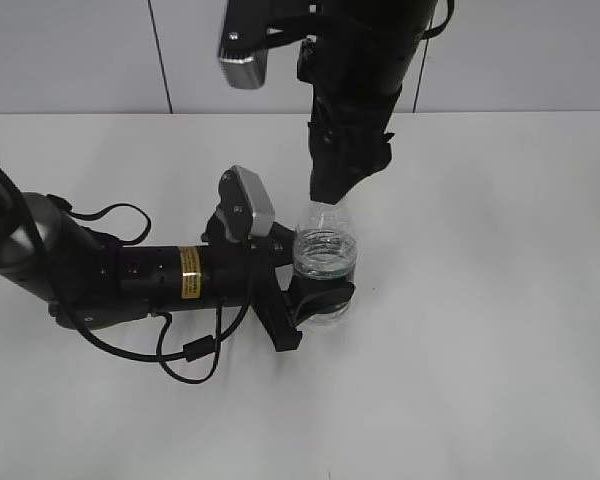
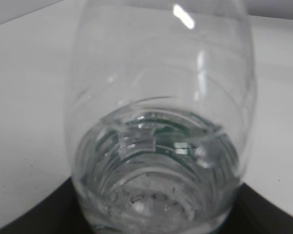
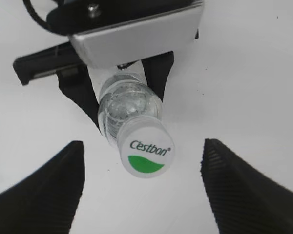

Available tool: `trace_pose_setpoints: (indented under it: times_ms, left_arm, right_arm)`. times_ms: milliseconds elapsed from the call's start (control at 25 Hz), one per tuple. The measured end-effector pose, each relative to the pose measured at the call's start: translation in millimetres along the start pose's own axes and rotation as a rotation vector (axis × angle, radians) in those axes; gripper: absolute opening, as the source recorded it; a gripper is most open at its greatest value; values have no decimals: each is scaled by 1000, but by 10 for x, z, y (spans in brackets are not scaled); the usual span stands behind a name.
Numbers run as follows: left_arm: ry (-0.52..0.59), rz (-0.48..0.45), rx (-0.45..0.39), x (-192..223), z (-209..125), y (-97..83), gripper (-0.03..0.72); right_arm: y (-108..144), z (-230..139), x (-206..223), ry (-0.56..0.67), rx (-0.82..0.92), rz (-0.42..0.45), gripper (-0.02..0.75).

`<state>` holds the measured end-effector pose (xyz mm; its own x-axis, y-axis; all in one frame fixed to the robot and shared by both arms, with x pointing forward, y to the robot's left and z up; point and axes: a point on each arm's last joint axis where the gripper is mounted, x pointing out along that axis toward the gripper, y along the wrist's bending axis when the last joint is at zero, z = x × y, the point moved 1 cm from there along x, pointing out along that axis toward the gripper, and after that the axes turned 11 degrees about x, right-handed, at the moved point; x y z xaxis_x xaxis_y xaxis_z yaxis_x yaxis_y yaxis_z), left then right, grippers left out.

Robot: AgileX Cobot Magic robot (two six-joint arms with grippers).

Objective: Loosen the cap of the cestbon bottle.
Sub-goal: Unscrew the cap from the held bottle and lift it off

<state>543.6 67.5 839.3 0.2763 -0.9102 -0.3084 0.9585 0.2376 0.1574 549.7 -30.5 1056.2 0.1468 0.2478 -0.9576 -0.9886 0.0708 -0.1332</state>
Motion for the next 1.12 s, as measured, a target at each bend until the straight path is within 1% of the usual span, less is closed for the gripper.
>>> trace_pose_setpoints:
  times_ms: [40, 200, 400, 520, 680, 840, 1120]
  left_arm:
    - [0, 0, 0, 0, 0, 0, 410]
    - [0, 0, 0, 0, 0, 0, 410]
    - [0, 0, 0, 0, 0, 0, 409]
    - [0, 0, 0, 0, 0, 0, 409]
    - [0, 0, 0, 0, 0, 0, 409]
    - [-1, 0, 0, 0, 1, 0, 409]
    - [-1, 0, 0, 0, 1, 0, 409]
  right_arm:
    - [6, 7, -4, -7, 71, 5, 570]
    - [13, 15, -5, -12, 447, 15, 570]
    - [5, 6, -4, -4, 886, 6, 570]
    - [0, 0, -4, -1, 1084, -1, 570]
    - [-14, -17, -4, 5, 1166, -23, 570]
    - [-25, -30, -4, 10, 1177, -40, 570]
    - [-40, -29, 145, 44, 1182, -27, 558]
